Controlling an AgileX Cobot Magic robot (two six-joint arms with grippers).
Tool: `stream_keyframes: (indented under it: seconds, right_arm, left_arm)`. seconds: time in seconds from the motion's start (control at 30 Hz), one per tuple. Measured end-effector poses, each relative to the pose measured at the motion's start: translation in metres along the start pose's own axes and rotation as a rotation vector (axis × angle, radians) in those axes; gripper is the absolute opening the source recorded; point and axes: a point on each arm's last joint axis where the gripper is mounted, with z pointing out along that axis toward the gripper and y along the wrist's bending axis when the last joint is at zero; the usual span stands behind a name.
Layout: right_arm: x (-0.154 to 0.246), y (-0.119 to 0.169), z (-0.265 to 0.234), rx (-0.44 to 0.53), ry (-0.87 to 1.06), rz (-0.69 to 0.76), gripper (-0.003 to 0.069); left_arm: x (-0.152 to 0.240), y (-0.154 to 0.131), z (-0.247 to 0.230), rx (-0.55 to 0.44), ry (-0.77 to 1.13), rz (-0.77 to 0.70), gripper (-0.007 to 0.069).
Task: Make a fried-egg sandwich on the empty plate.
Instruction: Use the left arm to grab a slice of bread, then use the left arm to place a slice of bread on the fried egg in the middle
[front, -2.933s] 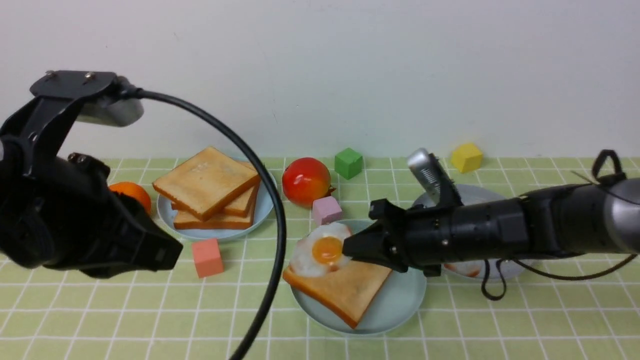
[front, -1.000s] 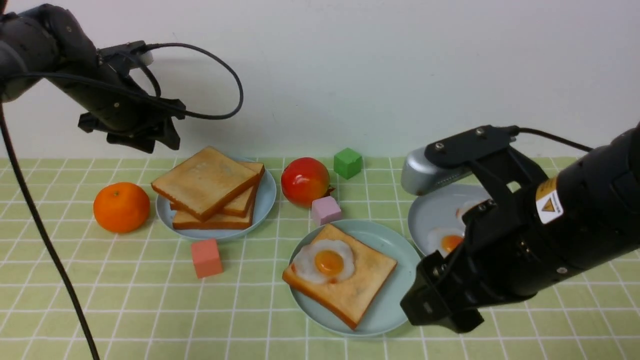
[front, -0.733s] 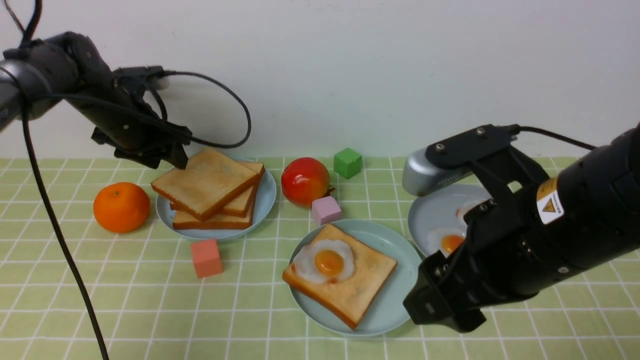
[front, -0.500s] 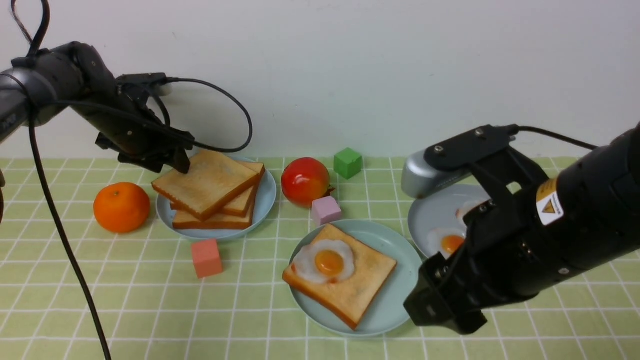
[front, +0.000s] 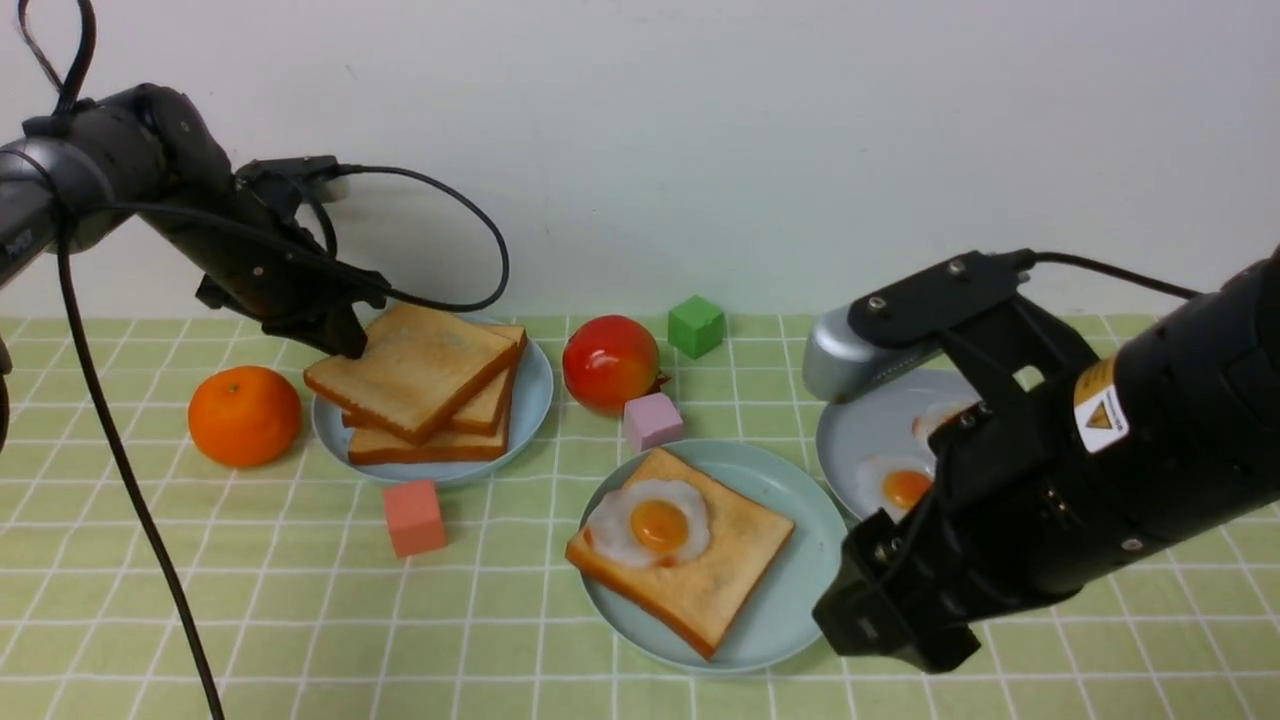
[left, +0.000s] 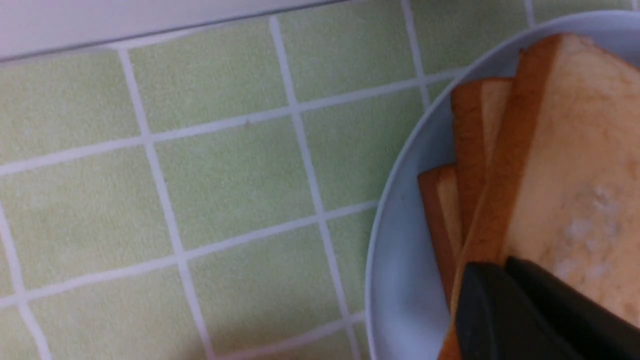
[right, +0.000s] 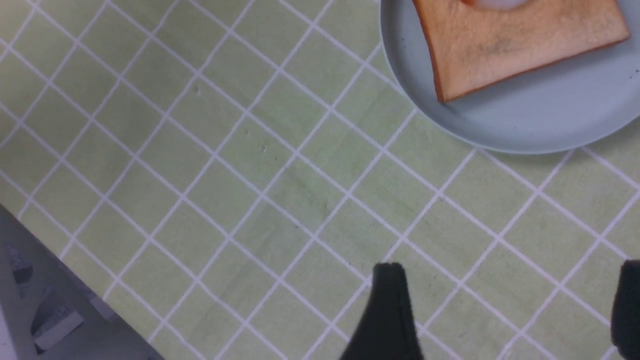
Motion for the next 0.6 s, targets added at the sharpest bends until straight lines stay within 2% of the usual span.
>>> stream_keyframes:
  seconds: [0.13, 0.2, 0.33, 0.47, 0.5, 0.53, 0.6]
  right_arm:
    - [0.003, -0.002, -0.001, 0.019, 0.025, -0.016, 0.0564]
    - [0.004, -0.003, -0.001, 0.032, 0.045, -0.025, 0.0564]
    - [0.007, -0.005, -0.001, 0.055, 0.076, -0.042, 0.0564]
    - [0.009, -0.006, -0.002, 0.061, 0.1, -0.045, 0.0564]
    - [0.01, -0.006, -0.002, 0.064, 0.105, -0.048, 0.0564]
    - [0.01, -0.006, -0.002, 0.064, 0.105, -0.048, 0.0564]
    - [0.01, -0.006, -0.004, 0.076, 0.1, -0.057, 0.0564]
  left_arm:
    - [-0.003, -0.007, -0.032, 0.073, -0.019, -0.019, -0.0006]
    - [-0.007, -0.013, -0.063, 0.11, -0.066, 0.008, -0.0008]
    - [-0.003, -0.023, -0.092, 0.16, -0.102, 0.039, -0.001]
    - [0.011, -0.033, -0.092, 0.251, -0.093, 0.034, -0.0011]
    - [0.023, -0.04, -0.082, 0.326, -0.071, 0.016, -0.0011]
    - [0.024, -0.04, -0.081, 0.335, -0.068, 0.012, -0.0011]
    - [0.042, -0.053, -0.061, 0.437, -0.026, -0.014, -0.0011]
